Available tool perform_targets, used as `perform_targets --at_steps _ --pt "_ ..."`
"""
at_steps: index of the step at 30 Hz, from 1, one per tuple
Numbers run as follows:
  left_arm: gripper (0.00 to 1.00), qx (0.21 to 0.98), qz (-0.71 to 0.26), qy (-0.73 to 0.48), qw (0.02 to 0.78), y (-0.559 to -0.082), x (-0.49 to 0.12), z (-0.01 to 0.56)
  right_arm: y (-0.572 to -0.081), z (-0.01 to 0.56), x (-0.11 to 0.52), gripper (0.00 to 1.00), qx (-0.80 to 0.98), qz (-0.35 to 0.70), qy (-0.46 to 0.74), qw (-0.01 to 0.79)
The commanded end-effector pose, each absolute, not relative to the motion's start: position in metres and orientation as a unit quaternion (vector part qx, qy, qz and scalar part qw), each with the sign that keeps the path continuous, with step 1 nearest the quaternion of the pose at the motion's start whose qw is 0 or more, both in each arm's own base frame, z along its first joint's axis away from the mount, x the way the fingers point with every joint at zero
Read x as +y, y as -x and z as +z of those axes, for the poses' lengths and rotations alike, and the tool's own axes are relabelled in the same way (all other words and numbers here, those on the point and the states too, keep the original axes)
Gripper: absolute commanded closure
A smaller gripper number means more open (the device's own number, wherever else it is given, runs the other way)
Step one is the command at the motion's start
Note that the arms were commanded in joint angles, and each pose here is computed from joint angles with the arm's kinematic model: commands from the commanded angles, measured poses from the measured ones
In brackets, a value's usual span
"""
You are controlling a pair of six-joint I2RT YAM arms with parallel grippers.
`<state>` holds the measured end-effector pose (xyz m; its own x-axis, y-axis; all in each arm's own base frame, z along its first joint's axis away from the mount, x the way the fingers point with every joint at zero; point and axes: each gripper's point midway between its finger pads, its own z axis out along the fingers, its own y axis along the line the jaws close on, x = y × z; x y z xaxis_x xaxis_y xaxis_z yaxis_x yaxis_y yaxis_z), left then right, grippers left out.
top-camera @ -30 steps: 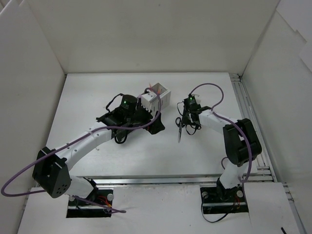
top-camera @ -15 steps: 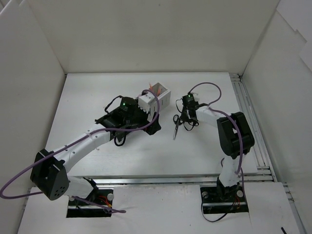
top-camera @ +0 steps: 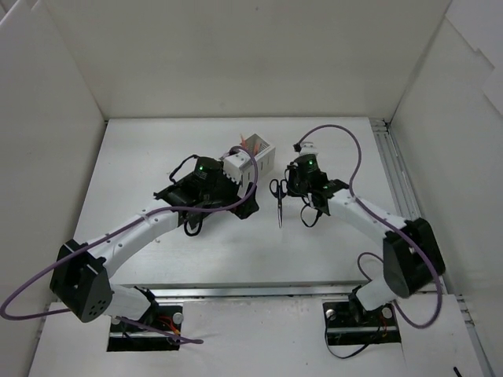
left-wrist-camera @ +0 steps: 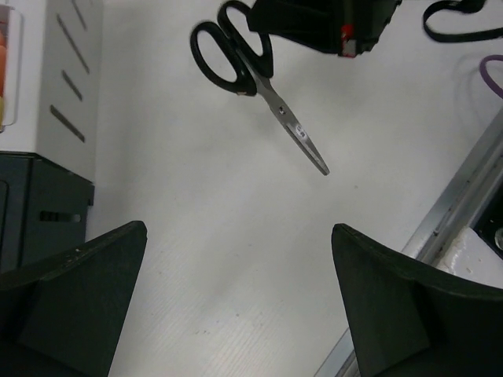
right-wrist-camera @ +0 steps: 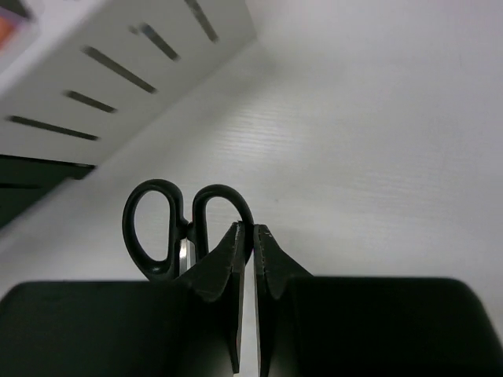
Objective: Sort the stationery into containers
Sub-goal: Pick up the scissors from the center of the board, then place the scissors in the storage box.
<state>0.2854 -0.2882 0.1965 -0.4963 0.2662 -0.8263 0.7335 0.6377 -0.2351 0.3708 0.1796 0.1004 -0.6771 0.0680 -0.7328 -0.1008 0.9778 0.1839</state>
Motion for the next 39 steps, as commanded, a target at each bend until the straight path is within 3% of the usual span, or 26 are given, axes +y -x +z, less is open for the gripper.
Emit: perform_targets --at_steps 1,8,17,21,22,24,25,27,28,30,33,36,37,38,39 --pt "0.0 0.762 -0.358 -0.333 0.425 -0.28 -0.312 0.245 -0.37 0.167 0.198 1.0 0.857 0.168 0.046 0.485" --pt "0.01 0.705 -0.441 -0.354 0.428 -0.256 -0.328 0.266 -0.326 0.21 0.219 1.0 0.819 0.216 0.107 0.521" --pt "0.01 0.716 -0.462 -0.333 0.404 -0.268 -0.344 0.256 -0.29 0.238 0.251 1.0 0.773 0.289 0.16 0.542" --pt "0.26 0.712 -0.474 -0.341 0.39 -0.267 -0.355 0.254 -0.286 0.243 0.254 1.0 0.764 0.299 0.159 0.549" --pt "0.38 0.711 -0.473 -0.343 0.391 -0.267 -0.355 0.254 -0.286 0.247 0.253 1.0 0.76 0.301 0.157 0.554" --pt "0.51 0.709 -0.474 -0.347 0.389 -0.264 -0.358 0.255 -0.285 0.251 0.255 1.0 0.754 0.307 0.161 0.558" --pt "0.67 0.709 -0.475 -0.346 0.391 -0.264 -0.358 0.255 -0.284 0.252 0.256 1.0 0.752 0.308 0.164 0.559" --pt "0.83 0.708 -0.475 -0.342 0.395 -0.265 -0.357 0.257 -0.283 0.253 0.258 1.0 0.751 0.31 0.171 0.557" --pt "0.98 0.706 -0.476 -0.342 0.398 -0.265 -0.357 0.259 -0.283 0.25 0.258 1.0 0.755 0.308 0.173 0.553" --pt "1.0 0.704 -0.475 -0.339 0.404 -0.264 -0.355 0.263 -0.283 0.25 0.257 1.0 0.757 0.305 0.173 0.551" --pt "1.0 0.704 -0.464 -0.333 0.421 -0.268 -0.351 0.267 -0.284 0.249 0.254 0.9 0.762 0.295 0.169 0.552" --pt "1.0 0.707 -0.441 -0.325 0.448 -0.276 -0.345 0.274 -0.284 0.254 0.249 0.51 0.76 0.29 0.16 0.559" --pt "1.0 0.714 -0.428 -0.322 0.452 -0.279 -0.341 0.273 -0.285 0.256 0.245 0.23 0.761 0.285 0.155 0.561" --pt "1.0 0.716 -0.414 -0.316 0.465 -0.283 -0.336 0.276 -0.284 0.256 0.244 0.02 0.762 0.281 0.153 0.563" --pt "1.0 0.722 -0.383 -0.307 0.488 -0.29 -0.325 0.28 -0.286 0.256 0.239 0.02 0.765 0.271 0.145 0.566"
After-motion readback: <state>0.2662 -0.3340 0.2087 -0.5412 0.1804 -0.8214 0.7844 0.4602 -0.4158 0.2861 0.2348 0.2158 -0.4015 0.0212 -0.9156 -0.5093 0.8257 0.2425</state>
